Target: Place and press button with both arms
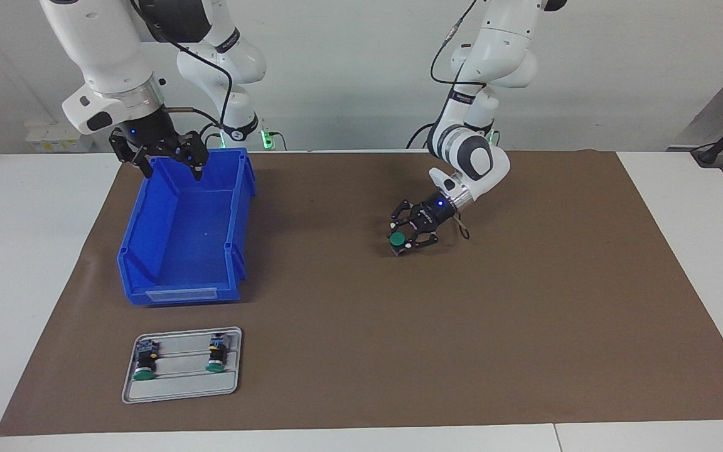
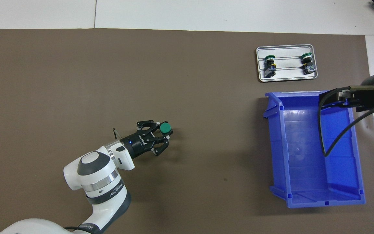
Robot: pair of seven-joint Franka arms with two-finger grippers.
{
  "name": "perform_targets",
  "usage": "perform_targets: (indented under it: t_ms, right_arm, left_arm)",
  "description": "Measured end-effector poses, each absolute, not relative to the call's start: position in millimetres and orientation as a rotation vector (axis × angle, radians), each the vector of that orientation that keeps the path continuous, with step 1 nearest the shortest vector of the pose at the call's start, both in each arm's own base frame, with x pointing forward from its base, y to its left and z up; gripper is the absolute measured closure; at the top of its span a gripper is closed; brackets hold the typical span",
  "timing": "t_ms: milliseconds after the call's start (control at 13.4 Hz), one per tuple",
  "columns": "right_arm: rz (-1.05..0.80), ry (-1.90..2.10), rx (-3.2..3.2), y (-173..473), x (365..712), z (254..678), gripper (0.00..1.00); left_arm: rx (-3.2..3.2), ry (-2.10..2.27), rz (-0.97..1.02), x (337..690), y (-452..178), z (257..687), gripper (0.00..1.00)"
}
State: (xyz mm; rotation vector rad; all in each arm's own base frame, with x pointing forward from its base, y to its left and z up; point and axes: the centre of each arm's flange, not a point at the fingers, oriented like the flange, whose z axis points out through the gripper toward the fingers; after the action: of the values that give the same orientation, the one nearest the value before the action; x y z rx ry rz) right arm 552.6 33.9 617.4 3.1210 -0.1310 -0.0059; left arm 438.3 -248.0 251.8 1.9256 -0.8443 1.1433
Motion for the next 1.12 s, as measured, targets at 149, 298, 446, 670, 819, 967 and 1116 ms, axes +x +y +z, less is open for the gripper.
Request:
perform_targets:
  t_ms: [149,298,446,670,819,967,1116]
  right_arm:
    - [-0.006,-0.131,3.121,34,553,617,0.00]
    - [-0.006,-0.131,3.121,34,553,617,0.00]
    - [-0.006,-0.131,3.121,34,553,617,0.00]
    - [-0.006,-0.131,3.121,34,553,617,0.00]
    - [-0.006,-0.131,3.121,34,553,617,0.00]
    - [-0.006,-0.131,3.121,34,553,617,0.00]
    - [-0.006,-0.131,3.121,34,553,617,0.00]
  left_arm:
    - [1.914,-0.814,1.173,446,-253,260,0.60]
    - [1.919,-0.801,1.185,451,-249,261,0.60]
    - [1.928,-0.797,1.183,452,-247,257,0.60]
    - [1.931,-0.749,1.205,457,-248,257,0.60]
    - [1.917,-0.726,1.236,466,-252,266,0.60]
    - [1.909,-0.707,1.260,477,-256,272,0.60]
    - [1.934,-0.701,1.257,489,-259,266,0.60]
